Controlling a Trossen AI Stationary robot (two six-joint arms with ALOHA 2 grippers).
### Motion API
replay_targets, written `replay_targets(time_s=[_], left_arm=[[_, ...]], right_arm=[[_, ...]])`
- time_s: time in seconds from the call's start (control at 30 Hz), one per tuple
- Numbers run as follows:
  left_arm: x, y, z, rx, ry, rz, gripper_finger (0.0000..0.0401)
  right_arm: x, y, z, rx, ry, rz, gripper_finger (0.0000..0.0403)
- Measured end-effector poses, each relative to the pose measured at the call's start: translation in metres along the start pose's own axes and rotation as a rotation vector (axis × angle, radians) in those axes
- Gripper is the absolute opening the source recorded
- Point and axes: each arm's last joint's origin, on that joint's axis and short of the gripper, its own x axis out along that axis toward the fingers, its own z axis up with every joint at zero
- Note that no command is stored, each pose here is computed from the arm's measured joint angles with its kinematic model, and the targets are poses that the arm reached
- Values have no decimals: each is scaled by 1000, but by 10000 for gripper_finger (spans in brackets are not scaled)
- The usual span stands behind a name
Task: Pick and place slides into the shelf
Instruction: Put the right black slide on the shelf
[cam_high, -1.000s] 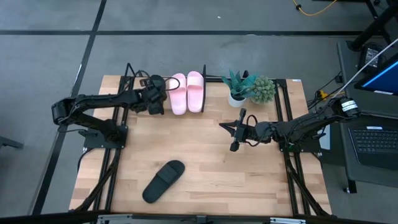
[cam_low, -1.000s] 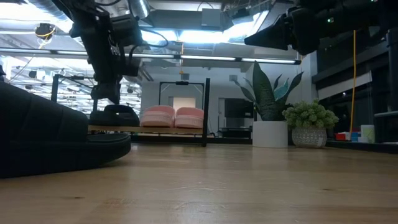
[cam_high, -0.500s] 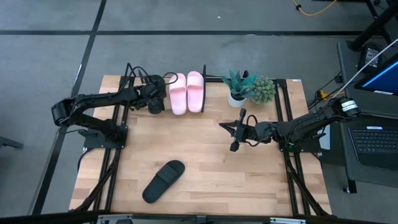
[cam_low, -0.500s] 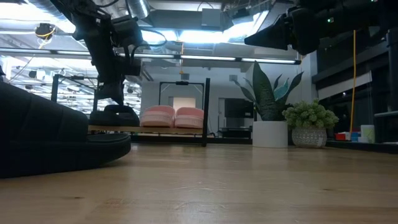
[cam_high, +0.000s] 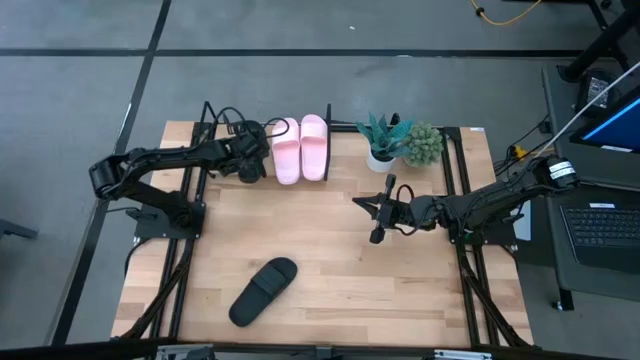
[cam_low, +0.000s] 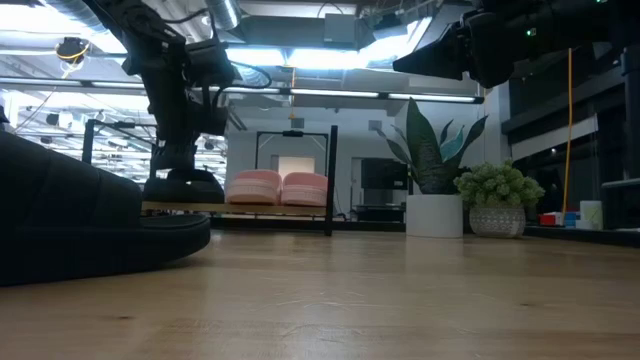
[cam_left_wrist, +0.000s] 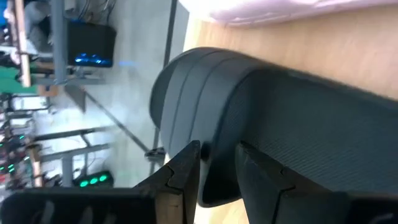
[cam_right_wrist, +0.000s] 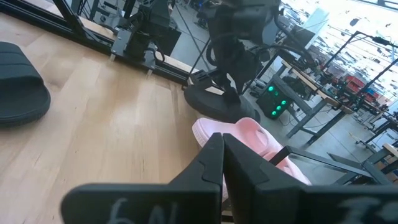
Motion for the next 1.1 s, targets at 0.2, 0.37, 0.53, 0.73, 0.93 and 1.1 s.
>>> replay_targets(time_s=[0.2,0.37,0.53,0.73,0.93,1.1], left_arm=[[1,0,1,-4,2,10,94],[1,1,2,-16,-10,18,83],[1,1,2,-25,-11,18,38],[1,1,2,-59,-12,17,7],[0,1,2,-92,-13,16,3],[0,1,2,-97,-14,14,2]], right_arm=[[0,0,0,0,-1,0,12],[0,0,0,0,0,0,12],[0,0,0,0,0,0,12],[0,0,0,0,0,0,12],[0,0,0,0,0,0,12],[0,0,0,0,0,0,12]])
